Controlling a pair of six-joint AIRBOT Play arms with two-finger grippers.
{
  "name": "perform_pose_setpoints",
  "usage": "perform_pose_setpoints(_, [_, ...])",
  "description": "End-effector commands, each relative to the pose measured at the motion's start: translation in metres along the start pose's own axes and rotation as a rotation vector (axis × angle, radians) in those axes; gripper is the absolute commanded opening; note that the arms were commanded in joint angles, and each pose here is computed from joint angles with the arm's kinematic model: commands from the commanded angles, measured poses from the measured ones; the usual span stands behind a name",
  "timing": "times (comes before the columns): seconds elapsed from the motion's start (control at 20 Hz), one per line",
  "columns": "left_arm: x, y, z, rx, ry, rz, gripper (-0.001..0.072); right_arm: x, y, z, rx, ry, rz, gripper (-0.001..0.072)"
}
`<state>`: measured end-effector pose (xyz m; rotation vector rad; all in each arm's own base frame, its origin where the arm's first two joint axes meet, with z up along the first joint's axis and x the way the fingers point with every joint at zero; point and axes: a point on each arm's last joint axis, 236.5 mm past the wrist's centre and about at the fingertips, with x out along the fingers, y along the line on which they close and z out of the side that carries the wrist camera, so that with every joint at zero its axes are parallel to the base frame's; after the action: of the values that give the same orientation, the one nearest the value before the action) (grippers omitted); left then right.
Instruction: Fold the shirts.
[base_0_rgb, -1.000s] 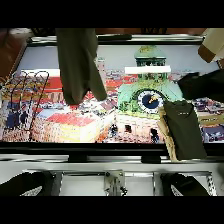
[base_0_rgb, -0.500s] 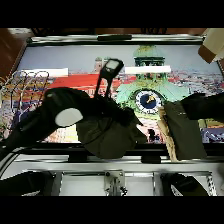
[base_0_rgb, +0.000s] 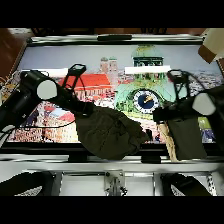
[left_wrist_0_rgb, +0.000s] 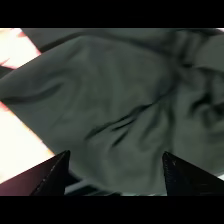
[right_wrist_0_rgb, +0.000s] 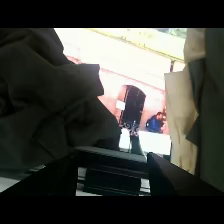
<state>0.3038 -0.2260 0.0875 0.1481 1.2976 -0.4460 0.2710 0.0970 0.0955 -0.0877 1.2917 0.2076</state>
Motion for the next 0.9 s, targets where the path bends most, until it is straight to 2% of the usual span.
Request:
perform_pose_setpoints(0.0, [0.018, 0.066, -0.044, -0.121, 0.149, 0.069, 0.0714, 0.056, 0.022, -0.008, -0.031, 0.131, 0.083, 0.0545])
perform_pose_setpoints(0.2, [0.074, 0.09, -0.066, -0.312, 0.16, -0.018, 0.0714, 0.108, 0.047, -0.011, -0.089, 0.252, 0.191, 0.0545])
perform_pose_setpoints(0.45, [0.114, 0.114, -0.063, -0.432, 0.094, -0.035, 0.0713, 0.151, 0.046, -0.009, -0.163, 0.292, 0.196, 0.0551])
perform_pose_setpoints(0.5, [0.121, 0.115, -0.061, -0.432, 0.091, -0.034, 0.0711, 0.155, 0.047, -0.005, -0.178, 0.278, 0.198, 0.0683])
perform_pose_setpoints(0.65, [0.144, 0.113, -0.056, -0.47, 0.098, -0.062, 0.071, 0.159, 0.061, 0.012, -0.242, 0.191, 0.258, 0.0684])
perform_pose_setpoints(0.85, [0.167, 0.108, -0.06, -0.51, 0.138, -0.092, 0.0701, 0.168, 0.077, 0.021, -0.23, 0.161, 0.325, 0.0684])
